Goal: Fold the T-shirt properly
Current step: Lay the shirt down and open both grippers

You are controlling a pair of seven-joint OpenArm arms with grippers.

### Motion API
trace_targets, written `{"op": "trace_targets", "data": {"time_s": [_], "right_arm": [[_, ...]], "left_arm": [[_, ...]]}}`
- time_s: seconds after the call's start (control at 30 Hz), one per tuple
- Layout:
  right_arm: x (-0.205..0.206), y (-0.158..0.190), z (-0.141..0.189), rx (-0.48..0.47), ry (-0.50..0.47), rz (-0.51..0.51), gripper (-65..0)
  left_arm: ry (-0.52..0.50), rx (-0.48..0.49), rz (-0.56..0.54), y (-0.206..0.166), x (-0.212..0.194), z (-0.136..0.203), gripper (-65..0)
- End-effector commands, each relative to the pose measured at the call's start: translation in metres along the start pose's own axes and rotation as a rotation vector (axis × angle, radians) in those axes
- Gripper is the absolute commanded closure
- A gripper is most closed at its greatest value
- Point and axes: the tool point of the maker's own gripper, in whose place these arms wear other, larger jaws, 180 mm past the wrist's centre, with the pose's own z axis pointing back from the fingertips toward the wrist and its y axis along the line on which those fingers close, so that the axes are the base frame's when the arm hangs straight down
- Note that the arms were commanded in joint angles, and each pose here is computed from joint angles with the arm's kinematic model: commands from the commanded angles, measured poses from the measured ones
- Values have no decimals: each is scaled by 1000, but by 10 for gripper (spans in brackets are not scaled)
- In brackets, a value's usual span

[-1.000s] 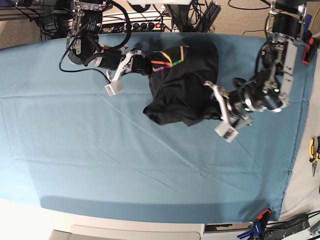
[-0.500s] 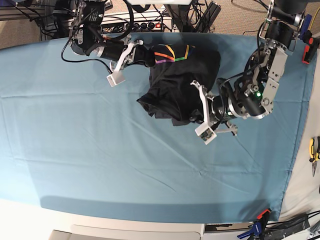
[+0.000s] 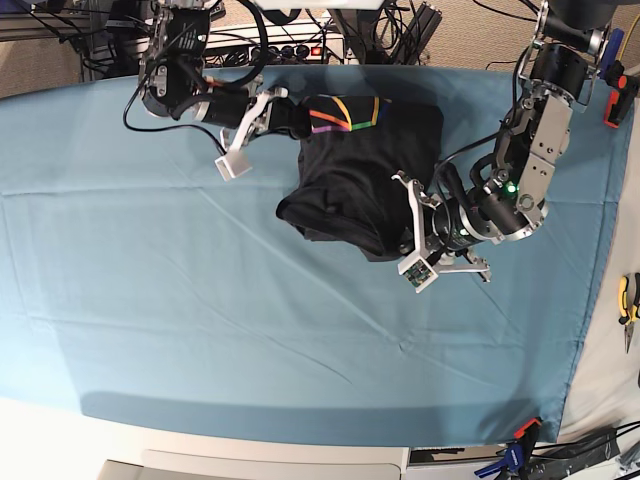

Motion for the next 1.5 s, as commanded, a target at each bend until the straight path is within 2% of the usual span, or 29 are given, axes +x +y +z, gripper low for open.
{"op": "trace_targets", "data": {"time_s": [0.0, 0.17, 0.5, 0.63, 0.67, 0.7, 0.73, 0.77, 0.8, 0.83, 1.03, 1.1, 1.27, 1.47], "right_arm": [[13, 6, 0, 19, -33, 23, 0], [23, 5, -1, 18, -45, 43, 0], [23, 5, -1, 17, -43, 43, 0], [20, 2, -1, -2, -28, 47, 0], [20, 2, -1, -2, -28, 47, 0], [19, 1, -1, -6, -25, 48, -52], [18, 0, -1, -13, -19, 50, -133], [17, -2, -1, -23, -11, 52, -196], [15, -4, -1, -34, -2, 54, -231], [14, -7, 0, -46, 7, 58, -239], [27, -4, 4, -59, -10, 105, -239], [38, -3, 10, -96, -17, 160, -239], [66, -9, 41, -268, -58, 291, -238], [80, -42, 109, -491, -103, 322, -227]], "left_arm": [[-43, 39, -22, 12, 14, 5, 0], [-19, 88, -53, 21, 10, 6, 0], [-14, 95, -58, 22, 9, 6, 0], [11, 158, -98, 33, 6, 7, 0], [14, 174, -109, 36, 5, 8, -71], [19, 188, -119, 39, 5, 9, -160], [19, 199, -125, 41, 5, 9, -236], [15, 220, -119, 45, 6, 10, -283], [7, 241, -105, 49, 7, 11, -301], [7, 257, -103, 53, 6, 12, -302], [30, 304, -141, 66, 0, 18, -302], [36, 309, -144, 68, -1, 20, -302], [45, 336, -137, 76, -5, 24, -302], [86, 360, -117, 82, -14, 27, -297]]}}
